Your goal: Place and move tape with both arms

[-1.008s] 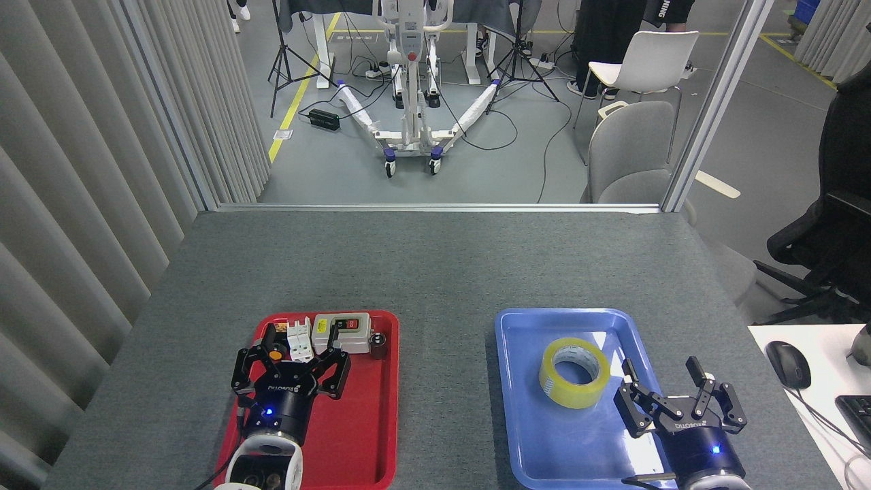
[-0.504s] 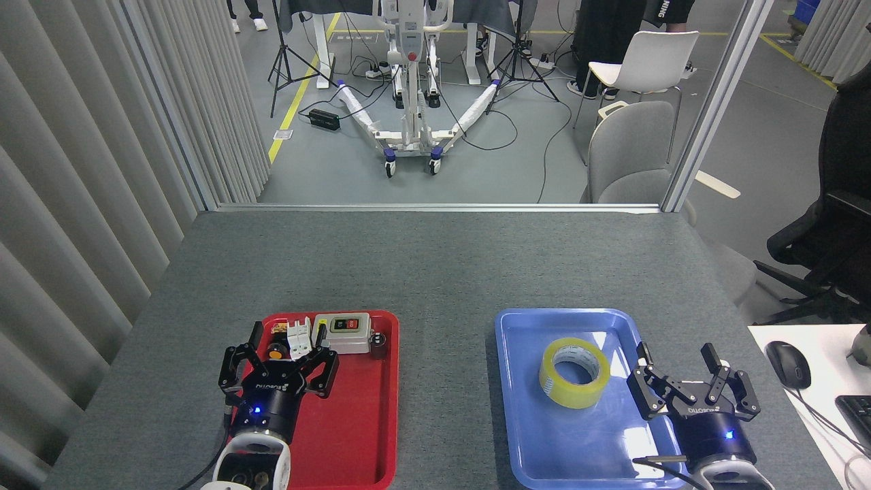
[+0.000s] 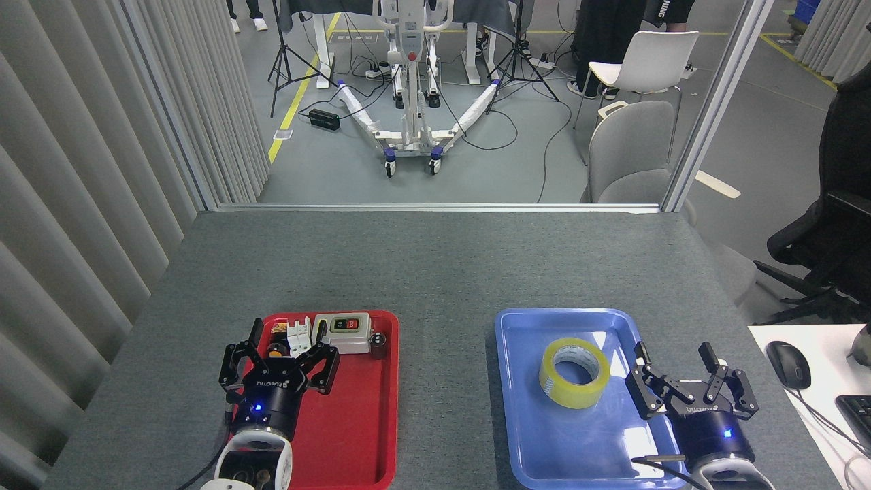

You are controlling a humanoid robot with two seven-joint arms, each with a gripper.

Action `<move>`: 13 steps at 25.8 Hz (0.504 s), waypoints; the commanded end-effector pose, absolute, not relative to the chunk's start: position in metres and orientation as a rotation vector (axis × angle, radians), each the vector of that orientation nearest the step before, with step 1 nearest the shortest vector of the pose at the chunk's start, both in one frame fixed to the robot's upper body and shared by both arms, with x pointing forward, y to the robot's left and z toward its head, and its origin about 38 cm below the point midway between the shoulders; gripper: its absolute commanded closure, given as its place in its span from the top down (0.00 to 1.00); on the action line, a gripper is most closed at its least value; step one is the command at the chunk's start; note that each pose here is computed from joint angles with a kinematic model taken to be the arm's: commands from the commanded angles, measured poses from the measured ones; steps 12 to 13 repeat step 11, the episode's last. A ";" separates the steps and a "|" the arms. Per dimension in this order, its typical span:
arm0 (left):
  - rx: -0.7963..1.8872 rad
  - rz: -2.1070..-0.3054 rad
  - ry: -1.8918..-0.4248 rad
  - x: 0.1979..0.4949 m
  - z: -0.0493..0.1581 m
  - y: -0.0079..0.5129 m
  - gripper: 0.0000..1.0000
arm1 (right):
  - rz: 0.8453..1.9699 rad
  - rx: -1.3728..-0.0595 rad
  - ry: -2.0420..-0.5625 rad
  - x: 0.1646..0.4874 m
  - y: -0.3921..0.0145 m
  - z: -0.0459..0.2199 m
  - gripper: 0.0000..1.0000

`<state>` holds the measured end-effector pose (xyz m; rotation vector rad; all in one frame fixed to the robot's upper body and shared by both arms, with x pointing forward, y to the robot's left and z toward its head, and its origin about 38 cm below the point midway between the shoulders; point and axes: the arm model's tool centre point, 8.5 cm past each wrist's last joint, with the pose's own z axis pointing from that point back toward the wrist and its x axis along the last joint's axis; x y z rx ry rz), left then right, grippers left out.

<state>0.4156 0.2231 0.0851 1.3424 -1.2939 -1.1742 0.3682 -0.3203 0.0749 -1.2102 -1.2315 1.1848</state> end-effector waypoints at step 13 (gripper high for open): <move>1.327 -1.187 -1.276 0.416 0.077 0.224 1.00 | 1.187 -1.208 -1.228 0.368 -0.321 0.074 1.00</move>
